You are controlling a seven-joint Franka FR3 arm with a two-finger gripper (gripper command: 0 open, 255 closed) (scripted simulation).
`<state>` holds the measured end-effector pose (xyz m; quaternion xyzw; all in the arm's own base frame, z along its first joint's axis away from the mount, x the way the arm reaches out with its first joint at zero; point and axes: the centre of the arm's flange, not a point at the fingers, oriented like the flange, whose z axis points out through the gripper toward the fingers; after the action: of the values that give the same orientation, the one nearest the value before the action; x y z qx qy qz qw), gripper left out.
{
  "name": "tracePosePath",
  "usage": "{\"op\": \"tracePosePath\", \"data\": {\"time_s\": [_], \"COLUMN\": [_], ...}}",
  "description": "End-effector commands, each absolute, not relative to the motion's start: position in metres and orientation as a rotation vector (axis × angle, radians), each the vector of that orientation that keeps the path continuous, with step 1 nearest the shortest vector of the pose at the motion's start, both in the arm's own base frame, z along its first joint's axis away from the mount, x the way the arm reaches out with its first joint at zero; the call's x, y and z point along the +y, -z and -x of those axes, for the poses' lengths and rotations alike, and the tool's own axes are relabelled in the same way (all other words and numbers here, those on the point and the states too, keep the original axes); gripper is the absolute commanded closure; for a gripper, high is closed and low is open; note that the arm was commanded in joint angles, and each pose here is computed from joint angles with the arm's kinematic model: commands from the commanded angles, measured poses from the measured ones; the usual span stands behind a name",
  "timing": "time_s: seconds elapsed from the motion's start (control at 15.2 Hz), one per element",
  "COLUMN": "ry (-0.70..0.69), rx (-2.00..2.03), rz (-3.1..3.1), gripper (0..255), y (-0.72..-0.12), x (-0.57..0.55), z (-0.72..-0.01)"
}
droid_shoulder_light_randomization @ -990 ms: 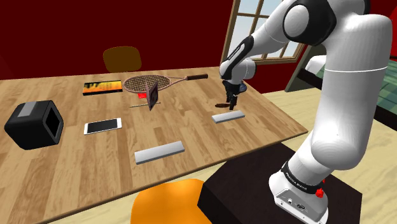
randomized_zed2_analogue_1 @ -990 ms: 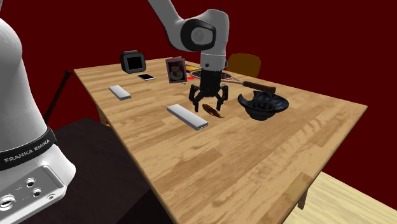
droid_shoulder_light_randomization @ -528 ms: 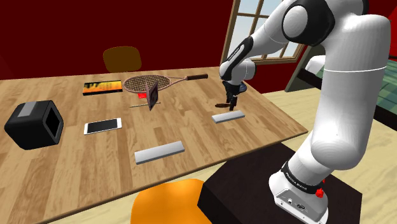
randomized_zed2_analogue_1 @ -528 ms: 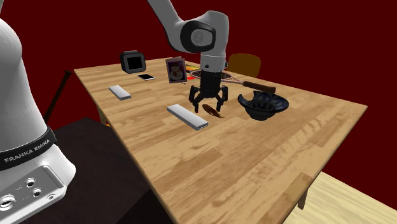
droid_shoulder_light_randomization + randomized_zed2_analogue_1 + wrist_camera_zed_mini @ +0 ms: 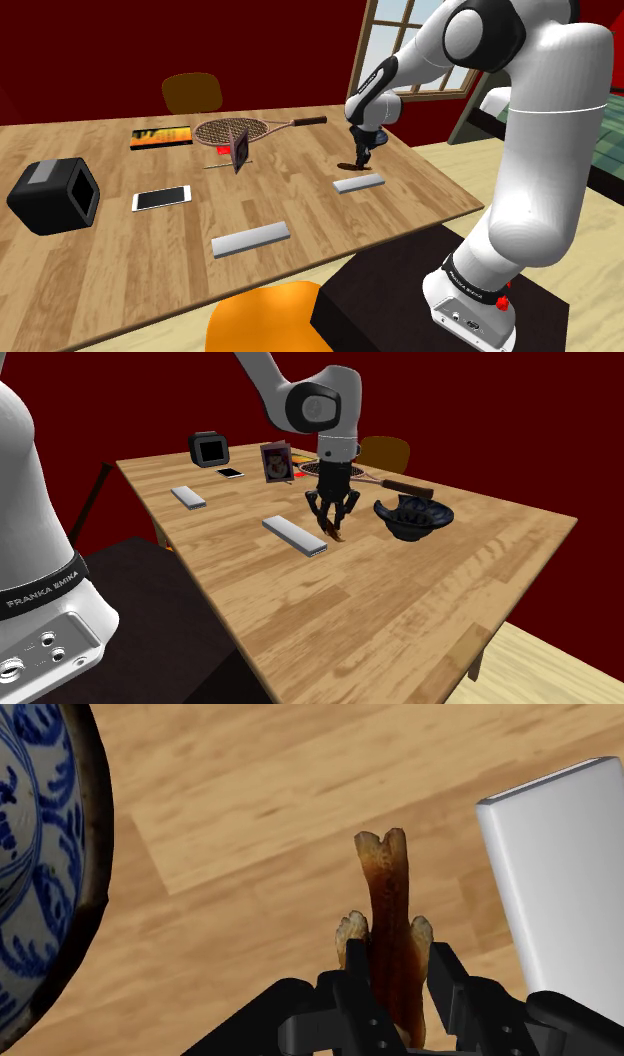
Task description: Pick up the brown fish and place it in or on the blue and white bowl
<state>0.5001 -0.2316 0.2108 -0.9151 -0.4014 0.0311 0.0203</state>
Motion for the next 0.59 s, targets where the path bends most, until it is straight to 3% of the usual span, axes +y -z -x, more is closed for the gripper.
{"op": "tracePosePath", "data": {"time_s": [0.0, 0.46, 0.53], "ry": [-0.129, -0.125, -0.125], "rx": [-1.249, -1.249, -1.249], "rz": [2.806, 2.809, 2.809], "gripper": [255, 255, 0], "y": [-0.199, -0.226, -0.226], "x": [-0.222, -0.227, -0.227], "z": [-0.496, -0.494, -0.494]}}
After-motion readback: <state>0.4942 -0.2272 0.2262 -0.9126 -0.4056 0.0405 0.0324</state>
